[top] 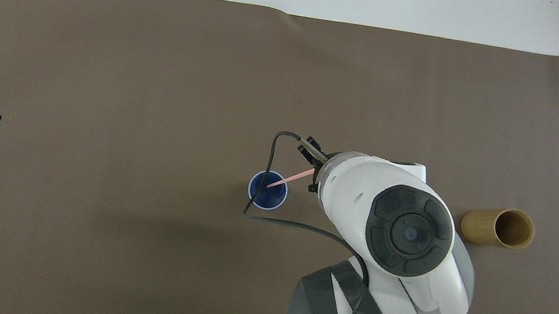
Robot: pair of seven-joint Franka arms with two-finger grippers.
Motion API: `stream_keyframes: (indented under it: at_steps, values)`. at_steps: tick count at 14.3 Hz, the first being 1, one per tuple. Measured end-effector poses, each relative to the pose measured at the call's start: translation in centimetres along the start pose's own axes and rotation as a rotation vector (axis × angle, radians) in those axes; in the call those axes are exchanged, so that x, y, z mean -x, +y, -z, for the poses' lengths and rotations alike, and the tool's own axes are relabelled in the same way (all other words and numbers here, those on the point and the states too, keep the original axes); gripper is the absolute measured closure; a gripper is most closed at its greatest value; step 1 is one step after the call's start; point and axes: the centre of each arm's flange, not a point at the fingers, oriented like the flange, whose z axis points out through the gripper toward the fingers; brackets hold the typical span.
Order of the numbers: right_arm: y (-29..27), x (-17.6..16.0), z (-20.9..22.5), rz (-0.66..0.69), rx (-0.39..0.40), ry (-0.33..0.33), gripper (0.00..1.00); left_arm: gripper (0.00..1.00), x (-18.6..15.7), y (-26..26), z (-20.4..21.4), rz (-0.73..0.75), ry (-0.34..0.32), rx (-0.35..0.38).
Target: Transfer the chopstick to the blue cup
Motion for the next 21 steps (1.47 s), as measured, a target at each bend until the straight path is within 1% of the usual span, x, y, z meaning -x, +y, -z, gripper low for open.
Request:
stream_keyframes:
  at_steps: [2, 4, 5, 6, 7, 8, 9, 11, 12, 13, 15, 16, 18, 20, 21]
  values:
    - [-0.1, 0.3, -0.2, 0.007, 0.003, 0.0, 0.87, 0.0, 0.1, 0.3, -0.1, -0.005, -0.011, 0.0]
    - [-0.1, 0.2, -0.2, 0.006, 0.003, 0.0, 0.67, 0.0, 0.3, 1.1, -0.2, -0.02, -0.028, 0.0]
    - [-0.1, 0.2, -0.2, 0.006, 0.003, 0.0, 0.55, 0.0, 0.3, 1.4, -0.2, -0.024, -0.028, 0.0]
    - [-0.1, 0.2, -0.2, 0.005, 0.002, 0.001, 0.46, 0.0, 0.2, 1.4, -0.1, -0.025, -0.018, -0.001]
    - [-0.1, 0.0, -0.1, 0.003, 0.0, 0.002, 0.46, 0.0, 0.0, 1.3, 0.1, -0.023, 0.003, -0.003]
    - [-0.1, -0.3, 0.1, -0.002, -0.003, 0.005, 0.38, 0.0, -0.1, 1.1, 0.3, -0.019, 0.019, -0.004]
    - [-0.1, -1.0, 0.5, -0.013, -0.011, 0.011, 0.29, 0.0, -0.1, 0.9, 0.4, -0.016, 0.023, -0.004]
    - [0.7, -4.0, 1.9, -0.06, -0.029, 0.036, 0.04, 0.0, -0.1, 1.1, 0.4, -0.019, 0.025, -0.003]
    - [1.5, -5.6, 2.7, -0.074, -0.033, 0.05, 0.0, 0.0, -0.1, 1.1, 0.4, -0.019, 0.025, -0.003]
    - [2.4, -7.1, 3.7, -0.071, -0.03, 0.062, 0.0, 0.0, -0.1, 1.1, 0.5, -0.017, 0.027, -0.004]
    - [4.7, -9.6, 5.5, -0.002, 0.007, 0.072, 0.0, 0.0, -0.1, 1.0, 0.5, -0.014, 0.03, -0.004]
    - [5.9, -10.6, 6.2, 0.061, 0.035, 0.069, 0.0, 0.0, -0.2, 0.9, 0.5, -0.013, 0.032, -0.004]
    - [8.8, -12.7, 7.4, 0.243, 0.105, 0.036, 0.0, 0.0, -0.2, 0.6, 0.6, -0.008, 0.037, -0.004]
    - [11.7, -14.8, 8.5, 0.444, 0.17, -0.031, 0.0, 0.0, -0.3, 0.5, 0.3, -0.006, 0.037, -0.004]
    - [12.9, -16.0, 9.2, 0.544, 0.183, -0.056, 0.0, 0.0, -0.4, 0.5, 0.1, -0.007, 0.044, -0.004]
